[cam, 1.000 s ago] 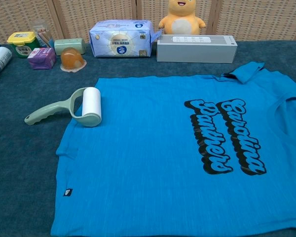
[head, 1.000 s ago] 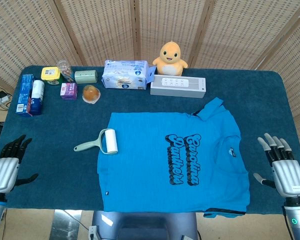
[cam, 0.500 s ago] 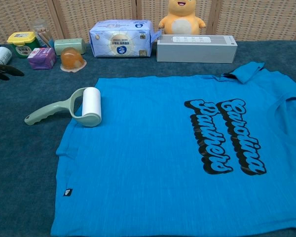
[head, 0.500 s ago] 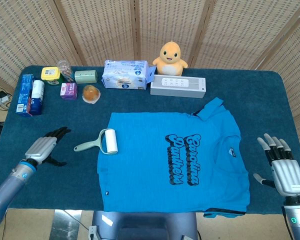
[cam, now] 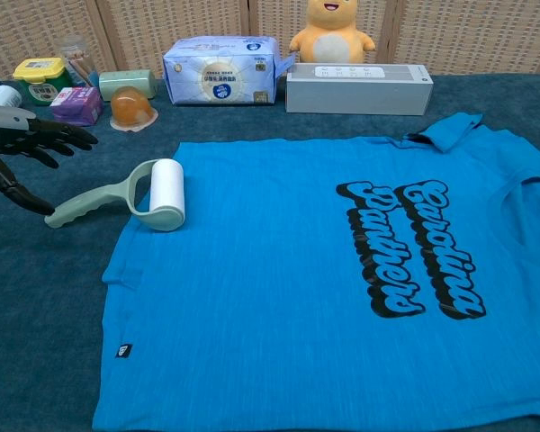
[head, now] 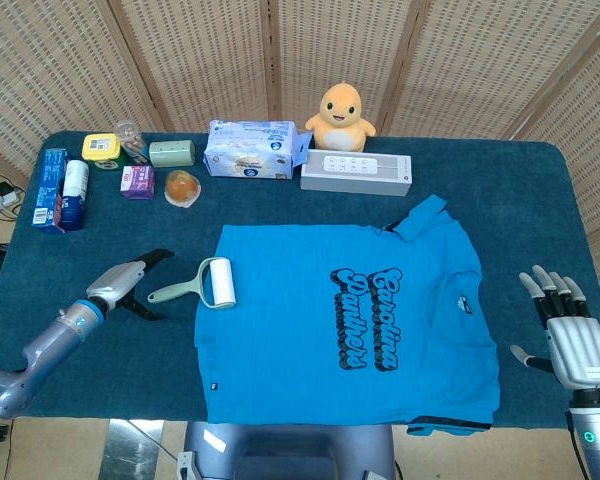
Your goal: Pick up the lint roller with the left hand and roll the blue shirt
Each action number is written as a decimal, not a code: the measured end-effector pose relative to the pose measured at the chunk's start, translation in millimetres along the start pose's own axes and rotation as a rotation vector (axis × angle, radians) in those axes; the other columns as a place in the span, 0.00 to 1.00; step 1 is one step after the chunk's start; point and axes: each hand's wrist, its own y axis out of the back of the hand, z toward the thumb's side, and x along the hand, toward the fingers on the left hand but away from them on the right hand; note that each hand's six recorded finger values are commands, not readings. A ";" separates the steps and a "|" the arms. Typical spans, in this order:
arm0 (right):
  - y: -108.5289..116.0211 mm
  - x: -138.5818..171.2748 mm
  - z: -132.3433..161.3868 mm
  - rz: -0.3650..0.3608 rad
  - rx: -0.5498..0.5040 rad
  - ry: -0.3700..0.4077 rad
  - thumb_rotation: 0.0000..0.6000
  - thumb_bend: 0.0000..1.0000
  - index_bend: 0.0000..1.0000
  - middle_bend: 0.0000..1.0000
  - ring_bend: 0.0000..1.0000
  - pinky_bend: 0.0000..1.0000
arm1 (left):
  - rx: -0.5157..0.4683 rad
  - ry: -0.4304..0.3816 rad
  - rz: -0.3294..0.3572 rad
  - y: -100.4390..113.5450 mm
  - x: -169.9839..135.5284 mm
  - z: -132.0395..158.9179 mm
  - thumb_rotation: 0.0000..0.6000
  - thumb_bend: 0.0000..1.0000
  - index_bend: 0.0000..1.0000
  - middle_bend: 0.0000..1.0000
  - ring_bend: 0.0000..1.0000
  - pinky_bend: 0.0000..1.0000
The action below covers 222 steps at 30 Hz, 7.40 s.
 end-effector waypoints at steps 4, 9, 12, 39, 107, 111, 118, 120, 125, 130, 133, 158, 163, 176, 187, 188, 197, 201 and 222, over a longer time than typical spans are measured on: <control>0.0 -0.5 -0.7 -0.001 0.001 -0.004 1.00 0.00 0.06 0.00 0.00 0.00 | 0.031 0.004 -0.038 2.4 7.2 3.8 1.00 0.04 0.04 0.18 0.02 0.14; -0.5 -1.0 -1.6 0.001 0.001 -0.010 1.00 0.00 0.06 0.00 0.00 0.00 | 0.071 0.024 -0.064 6.6 16.1 4.3 1.00 0.04 0.09 0.22 0.04 0.16; -0.1 -0.9 -1.5 0.000 -0.001 -0.010 1.00 0.00 0.06 0.00 0.00 0.00 | 0.080 0.037 -0.076 6.9 20.5 4.2 1.00 0.04 0.11 0.25 0.05 0.16; 5.0 -0.1 -3.0 -0.006 -0.023 -0.013 1.00 0.00 0.06 0.00 0.00 0.00 | 0.108 0.017 -0.160 -23.9 40.4 39.7 1.00 0.08 0.18 0.35 0.18 0.36; 3.6 0.8 -2.2 0.006 -0.032 -0.016 1.00 0.00 0.06 0.00 0.00 0.00 | 0.141 -0.171 0.025 -12.6 39.1 73.9 1.00 0.82 0.83 1.00 0.79 0.98; 4.4 1.0 -2.8 0.005 -0.037 -0.016 1.00 0.00 0.06 0.00 0.00 0.00 | 0.144 -0.170 0.022 -9.7 41.3 78.7 1.00 0.84 0.83 1.00 0.80 0.98; 6.9 0.5 -5.1 0.002 -0.048 -0.021 1.00 0.00 0.06 0.00 0.00 0.00 | 0.211 -0.186 0.011 -3.5 42.3 92.5 1.00 0.84 0.83 1.00 0.80 0.98; 8.3 0.3 -6.2 -0.002 -0.051 -0.024 1.00 0.00 0.06 0.00 0.00 0.00 | 0.218 -0.190 0.012 -0.4 42.3 98.0 1.00 0.84 0.83 1.00 0.79 0.98; 10.4 0.7 -6.9 -0.006 -0.058 -0.023 1.00 0.00 0.06 0.00 0.00 0.00 | 0.285 -0.200 0.053 9.0 44.0 105.6 1.00 0.76 0.83 1.00 0.79 0.98; 10.6 0.8 -7.2 -0.005 -0.059 -0.022 1.00 0.00 0.06 0.00 0.00 0.00 | 0.338 -0.179 0.088 12.9 46.8 104.8 1.00 0.50 0.84 1.00 0.80 0.98; 10.5 0.8 -7.2 -0.005 -0.059 -0.022 1.00 0.00 0.06 0.00 0.00 0.00 | 0.347 -0.157 0.099 12.3 48.9 99.9 1.00 0.26 0.83 1.00 0.80 0.98; 9.1 0.8 -5.7 -0.004 -0.057 -0.024 1.00 0.00 0.06 0.00 0.00 0.00 | 0.335 -0.154 0.151 12.7 48.8 95.2 1.00 0.58 0.85 1.00 0.80 0.98; 9.7 1.2 -5.7 -0.006 -0.059 -0.023 1.00 0.00 0.06 0.00 0.00 0.00 | 0.306 -0.174 0.126 8.6 48.6 100.1 1.00 0.78 0.86 1.00 0.80 0.98; 10.2 -0.1 -8.7 -0.004 -0.065 -0.032 1.00 0.00 0.06 0.00 0.00 0.00 | 0.374 -0.178 0.115 -0.1 60.3 108.1 1.00 0.78 0.86 1.00 0.80 0.98; 10.3 -2.7 -15.0 0.007 -0.085 -0.050 1.00 0.00 0.06 0.00 0.00 0.00 | 0.510 -0.230 0.283 -13.1 83.7 166.9 1.00 0.77 0.86 1.00 0.80 0.98; 10.3 -3.1 -15.9 0.009 -0.087 -0.052 1.00 0.00 0.06 0.00 0.00 0.00 | 0.521 -0.229 0.301 -16.7 86.6 173.7 1.00 0.77 0.86 1.00 0.80 0.99; 11.6 -7.1 -24.6 0.019 -0.114 -0.072 1.00 0.00 0.06 0.00 0.00 0.00 | 0.505 -0.159 0.354 -53.8 124.0 228.8 1.00 0.77 0.86 1.00 0.80 0.98; 13.0 -8.6 -29.1 0.018 -0.121 -0.083 1.00 0.00 0.06 0.00 0.00 0.00 | 0.471 -0.154 0.359 -55.8 135.8 248.2 1.00 0.77 0.86 1.00 0.80 0.99; 16.8 -10.0 -34.2 0.013 -0.130 -0.095 1.00 0.00 0.06 0.00 0.00 0.00 | 0.547 -0.133 0.344 -78.5 156.1 255.2 1.00 0.74 0.86 1.00 0.80 0.99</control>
